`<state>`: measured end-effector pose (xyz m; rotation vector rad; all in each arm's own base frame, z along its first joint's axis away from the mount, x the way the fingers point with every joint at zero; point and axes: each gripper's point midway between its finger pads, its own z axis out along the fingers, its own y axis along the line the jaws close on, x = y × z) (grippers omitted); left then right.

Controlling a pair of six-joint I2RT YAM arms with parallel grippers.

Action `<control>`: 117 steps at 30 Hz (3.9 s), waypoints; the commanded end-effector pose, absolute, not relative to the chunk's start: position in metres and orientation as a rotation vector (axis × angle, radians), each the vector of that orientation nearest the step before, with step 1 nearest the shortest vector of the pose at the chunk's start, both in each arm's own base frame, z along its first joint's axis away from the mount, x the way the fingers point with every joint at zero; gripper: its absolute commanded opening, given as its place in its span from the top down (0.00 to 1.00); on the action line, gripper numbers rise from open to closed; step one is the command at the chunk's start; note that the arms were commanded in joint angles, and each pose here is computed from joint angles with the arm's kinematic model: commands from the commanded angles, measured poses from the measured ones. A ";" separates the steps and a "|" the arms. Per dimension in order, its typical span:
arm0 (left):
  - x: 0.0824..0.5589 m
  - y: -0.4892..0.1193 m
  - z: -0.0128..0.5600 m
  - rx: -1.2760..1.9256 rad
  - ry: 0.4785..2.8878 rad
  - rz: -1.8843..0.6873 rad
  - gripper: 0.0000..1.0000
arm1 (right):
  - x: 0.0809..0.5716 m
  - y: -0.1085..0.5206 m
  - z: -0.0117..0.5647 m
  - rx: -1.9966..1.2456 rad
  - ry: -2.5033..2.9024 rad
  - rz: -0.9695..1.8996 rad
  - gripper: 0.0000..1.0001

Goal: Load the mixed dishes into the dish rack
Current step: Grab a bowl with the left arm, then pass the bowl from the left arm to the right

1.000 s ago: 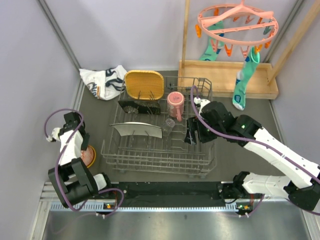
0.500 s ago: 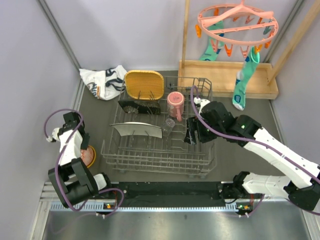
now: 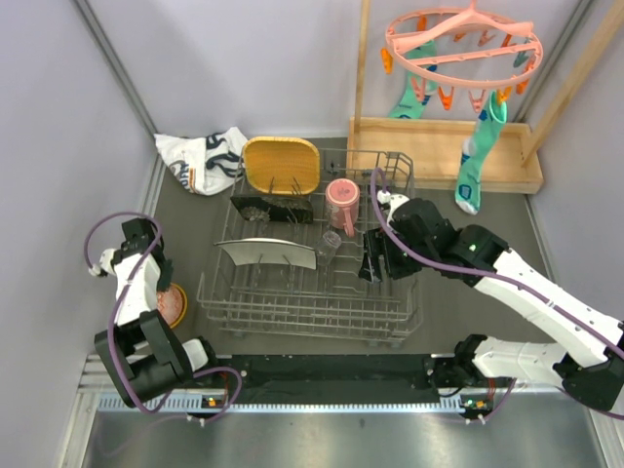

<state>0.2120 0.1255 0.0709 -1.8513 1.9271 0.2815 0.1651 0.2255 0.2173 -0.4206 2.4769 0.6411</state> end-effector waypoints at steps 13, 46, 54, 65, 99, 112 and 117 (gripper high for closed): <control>0.219 0.120 0.106 -1.856 1.854 0.163 1.00 | 0.167 0.229 0.217 -0.406 2.461 0.663 0.29; 0.280 0.102 0.322 -1.422 1.634 -0.274 1.00 | 0.172 0.232 0.218 -0.389 2.454 0.662 0.29; 0.312 0.059 0.385 -1.130 1.574 -0.640 1.00 | 0.179 0.223 0.232 -0.320 2.393 0.636 0.29; 0.328 0.006 0.471 -0.781 1.441 -1.093 1.00 | 0.194 0.205 0.271 -0.168 2.239 0.609 0.29; 0.262 -0.180 0.557 -0.014 1.024 -2.037 1.00 | 0.225 0.166 0.387 0.001 1.903 0.759 0.20; 0.230 -0.214 0.546 0.102 0.917 -2.246 1.00 | 0.218 0.187 0.426 -0.075 1.730 1.168 0.14; 0.221 -0.221 0.546 0.130 0.895 -2.271 1.00 | 0.217 0.198 0.442 -0.087 1.665 1.327 0.08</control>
